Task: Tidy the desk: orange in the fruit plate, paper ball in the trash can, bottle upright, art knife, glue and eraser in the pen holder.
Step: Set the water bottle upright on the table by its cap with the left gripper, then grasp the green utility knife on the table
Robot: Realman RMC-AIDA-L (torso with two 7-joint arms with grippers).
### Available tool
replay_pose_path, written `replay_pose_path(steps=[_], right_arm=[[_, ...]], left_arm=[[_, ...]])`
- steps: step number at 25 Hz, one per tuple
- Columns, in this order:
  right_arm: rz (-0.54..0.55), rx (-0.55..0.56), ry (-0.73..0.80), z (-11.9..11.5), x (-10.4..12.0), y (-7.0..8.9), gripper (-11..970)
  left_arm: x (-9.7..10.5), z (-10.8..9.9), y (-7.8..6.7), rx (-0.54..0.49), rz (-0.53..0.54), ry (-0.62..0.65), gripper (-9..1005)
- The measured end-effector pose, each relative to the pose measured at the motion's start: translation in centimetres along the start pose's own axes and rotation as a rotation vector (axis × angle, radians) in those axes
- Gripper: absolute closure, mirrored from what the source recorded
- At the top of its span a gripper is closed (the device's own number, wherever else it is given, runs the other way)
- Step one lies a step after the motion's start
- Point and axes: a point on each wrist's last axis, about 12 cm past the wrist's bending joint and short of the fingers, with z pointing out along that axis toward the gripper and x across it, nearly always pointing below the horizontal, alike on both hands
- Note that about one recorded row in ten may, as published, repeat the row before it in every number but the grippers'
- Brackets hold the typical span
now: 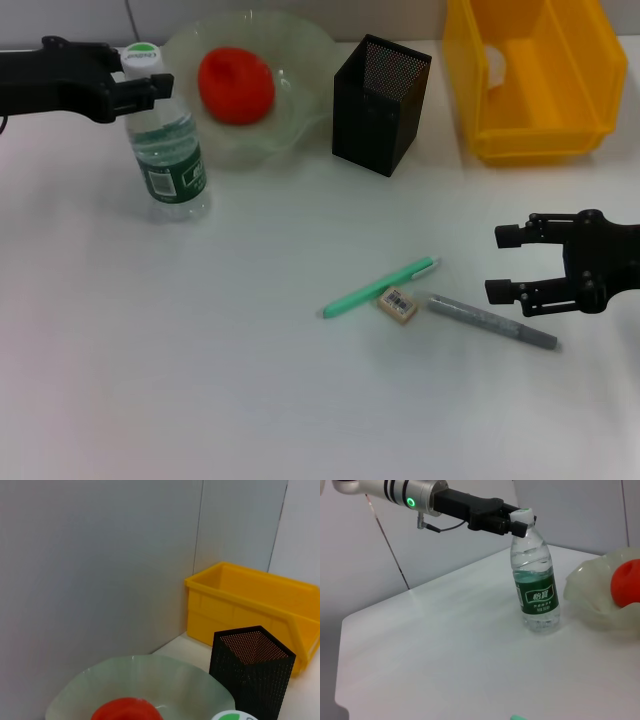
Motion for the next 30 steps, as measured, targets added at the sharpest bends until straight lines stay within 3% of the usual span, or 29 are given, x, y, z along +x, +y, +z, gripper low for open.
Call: replay_pose_path(steps=[19, 27, 30], right_arm=[[-0.005, 0.001, 0.002, -0.1, -0.1, 0.0, 143], [-0.005, 0.002, 0.002, -0.1, -0.1, 0.0, 144], [-0.004, 0.005, -0.001, -0.1, -0.1, -0.1, 144]], left_arm=[[0.7, -0.1, 0.0, -0.012, -0.042, -0.056, 495], [0.1, -0.7, -0.2, 0.007, -0.026, -0.087, 241], [-2.0, -2.7, -0.5, 0.086, -0.021, -0.226, 150]])
